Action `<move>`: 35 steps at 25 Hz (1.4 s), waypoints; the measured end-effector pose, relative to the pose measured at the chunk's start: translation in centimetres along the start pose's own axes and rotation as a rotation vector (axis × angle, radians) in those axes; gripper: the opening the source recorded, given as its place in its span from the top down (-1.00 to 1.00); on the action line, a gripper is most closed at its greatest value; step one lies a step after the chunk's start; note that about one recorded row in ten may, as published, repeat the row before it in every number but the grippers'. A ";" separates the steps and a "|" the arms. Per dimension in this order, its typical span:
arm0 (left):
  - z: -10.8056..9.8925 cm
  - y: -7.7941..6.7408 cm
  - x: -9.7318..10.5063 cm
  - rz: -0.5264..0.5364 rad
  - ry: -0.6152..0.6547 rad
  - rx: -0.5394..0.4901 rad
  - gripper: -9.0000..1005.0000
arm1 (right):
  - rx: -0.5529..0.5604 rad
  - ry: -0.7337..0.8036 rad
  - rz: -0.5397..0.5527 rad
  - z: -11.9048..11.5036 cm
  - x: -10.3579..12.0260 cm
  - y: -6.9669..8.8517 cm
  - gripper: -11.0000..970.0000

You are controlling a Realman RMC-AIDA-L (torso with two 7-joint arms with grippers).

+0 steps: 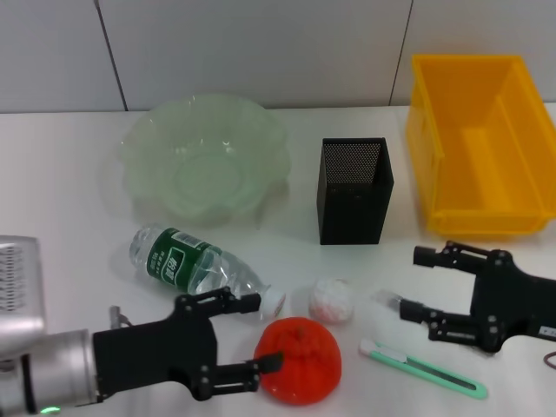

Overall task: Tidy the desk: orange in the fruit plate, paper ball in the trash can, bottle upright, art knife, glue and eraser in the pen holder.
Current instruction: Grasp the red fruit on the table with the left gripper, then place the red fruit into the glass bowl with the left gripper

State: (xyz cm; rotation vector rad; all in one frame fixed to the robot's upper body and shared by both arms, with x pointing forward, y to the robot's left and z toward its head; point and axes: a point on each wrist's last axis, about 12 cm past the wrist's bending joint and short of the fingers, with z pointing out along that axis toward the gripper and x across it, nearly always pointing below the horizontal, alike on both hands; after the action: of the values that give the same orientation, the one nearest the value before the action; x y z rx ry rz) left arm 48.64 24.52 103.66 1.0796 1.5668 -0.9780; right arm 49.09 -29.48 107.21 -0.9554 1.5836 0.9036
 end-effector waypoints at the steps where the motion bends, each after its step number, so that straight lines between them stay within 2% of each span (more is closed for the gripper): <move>1: 0.0 0.0 0.0 0.000 0.000 0.000 -0.49 | 0.006 -0.009 0.002 -0.2 -0.1 0.0 -0.59; 4: 0.7 0.1 0.2 -0.008 0.020 0.004 -0.48 | 0.029 -0.034 0.006 -0.7 -0.2 -0.1 -0.59; 5: 2.1 0.1 0.5 -0.021 0.037 0.034 -0.48 | 0.031 -0.037 0.007 -0.8 -0.2 -0.1 -0.59; 9: 2.6 0.0 0.6 -0.021 0.045 0.042 -0.47 | 0.032 -0.041 0.009 -0.8 -0.2 -0.1 -0.59; 10: 3.7 0.3 0.9 -0.025 0.086 0.048 -0.46 | 0.032 -0.041 0.010 -0.8 -0.2 -0.1 -0.58; 12: 4.1 0.5 1.0 -0.035 0.105 0.039 -0.46 | 0.031 -0.041 0.010 -0.8 -0.2 -0.1 -0.58; 22: 3.7 0.6 1.3 -0.022 0.124 0.020 -0.43 | 0.025 -0.043 0.011 -0.7 -0.2 0.0 -0.58; 25: 3.6 0.5 1.3 -0.028 0.112 0.023 0.00 | 0.024 -0.043 0.011 -0.7 -0.2 0.0 -0.58; 31: 3.5 0.4 1.0 -0.025 0.094 0.037 0.32 | 0.026 -0.044 0.012 -0.7 -0.2 0.0 -0.58; 32: 2.9 0.1 -0.1 -0.019 0.022 0.089 0.38 | 0.027 -0.043 0.013 -0.7 -0.2 0.0 -0.58; 35: 2.9 0.1 -0.1 -0.019 0.022 0.089 0.54 | 0.029 -0.043 0.014 -0.8 -0.1 0.0 -0.58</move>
State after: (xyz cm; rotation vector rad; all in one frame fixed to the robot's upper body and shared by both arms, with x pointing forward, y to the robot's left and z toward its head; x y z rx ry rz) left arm 49.45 21.83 103.10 1.1421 1.5664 -1.0611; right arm 48.79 -30.15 107.50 -0.9001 1.5647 0.9028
